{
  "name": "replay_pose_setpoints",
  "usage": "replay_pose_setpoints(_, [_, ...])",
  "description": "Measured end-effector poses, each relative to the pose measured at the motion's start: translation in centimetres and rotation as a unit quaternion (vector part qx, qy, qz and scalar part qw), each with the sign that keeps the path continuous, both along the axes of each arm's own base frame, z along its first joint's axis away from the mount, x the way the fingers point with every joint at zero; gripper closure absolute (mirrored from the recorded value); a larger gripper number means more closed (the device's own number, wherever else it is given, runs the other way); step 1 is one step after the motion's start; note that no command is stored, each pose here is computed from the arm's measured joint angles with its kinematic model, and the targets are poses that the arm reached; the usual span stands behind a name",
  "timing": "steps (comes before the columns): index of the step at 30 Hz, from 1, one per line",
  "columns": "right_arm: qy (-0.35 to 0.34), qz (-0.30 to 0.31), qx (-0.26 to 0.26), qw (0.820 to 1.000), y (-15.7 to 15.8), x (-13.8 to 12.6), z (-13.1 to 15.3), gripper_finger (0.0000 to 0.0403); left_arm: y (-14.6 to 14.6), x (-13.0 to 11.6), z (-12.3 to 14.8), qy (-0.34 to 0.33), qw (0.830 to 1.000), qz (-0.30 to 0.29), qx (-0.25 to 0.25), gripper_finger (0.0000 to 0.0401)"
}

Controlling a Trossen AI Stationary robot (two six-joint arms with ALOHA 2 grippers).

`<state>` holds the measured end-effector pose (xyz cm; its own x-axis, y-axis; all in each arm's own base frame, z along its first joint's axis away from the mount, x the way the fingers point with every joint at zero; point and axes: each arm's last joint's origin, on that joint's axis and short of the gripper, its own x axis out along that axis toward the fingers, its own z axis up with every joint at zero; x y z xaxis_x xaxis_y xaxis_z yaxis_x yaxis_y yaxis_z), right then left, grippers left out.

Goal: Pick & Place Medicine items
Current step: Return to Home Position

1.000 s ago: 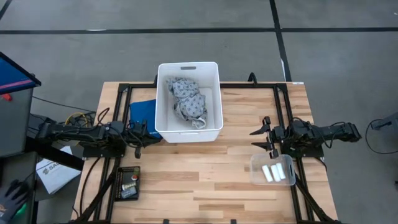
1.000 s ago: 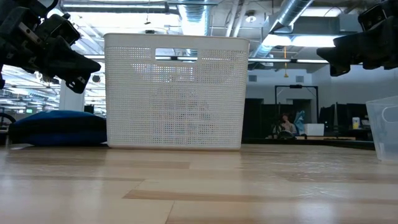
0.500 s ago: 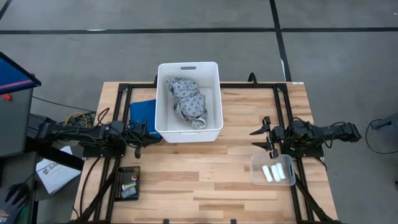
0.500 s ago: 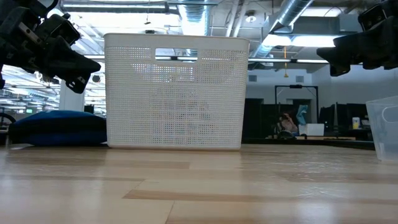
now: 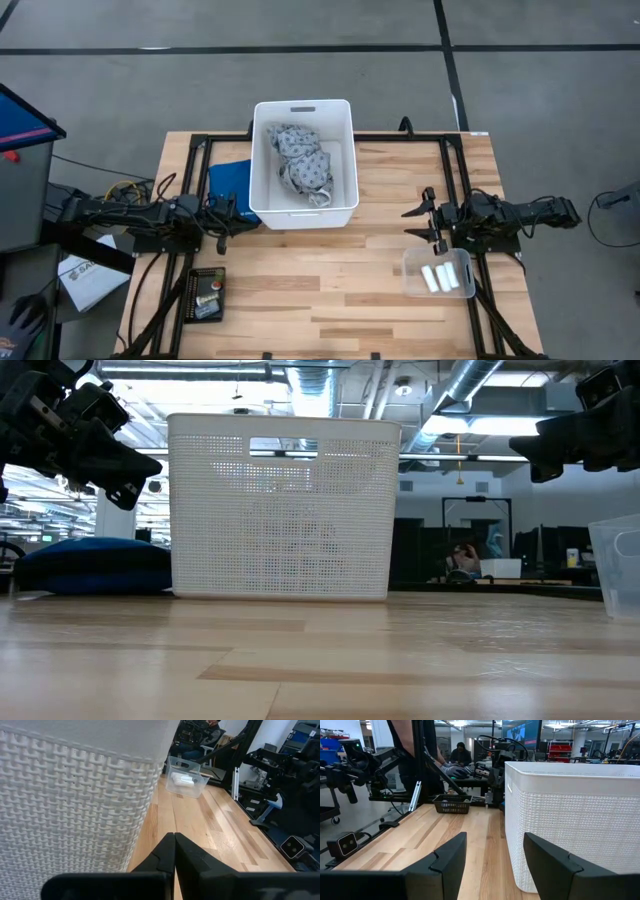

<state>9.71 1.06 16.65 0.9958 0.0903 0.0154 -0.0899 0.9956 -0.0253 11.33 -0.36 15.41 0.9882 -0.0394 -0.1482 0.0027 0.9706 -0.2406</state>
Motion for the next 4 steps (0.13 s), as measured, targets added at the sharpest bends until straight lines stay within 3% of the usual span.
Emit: replay_pose_setpoints(4, [0.000, 0.000, 0.000, 1.000, 0.00, 0.00, 0.00, 0.0210, 0.00, 0.00, 0.00, 0.000, 1.000, 0.000, 0.000, 0.0401])
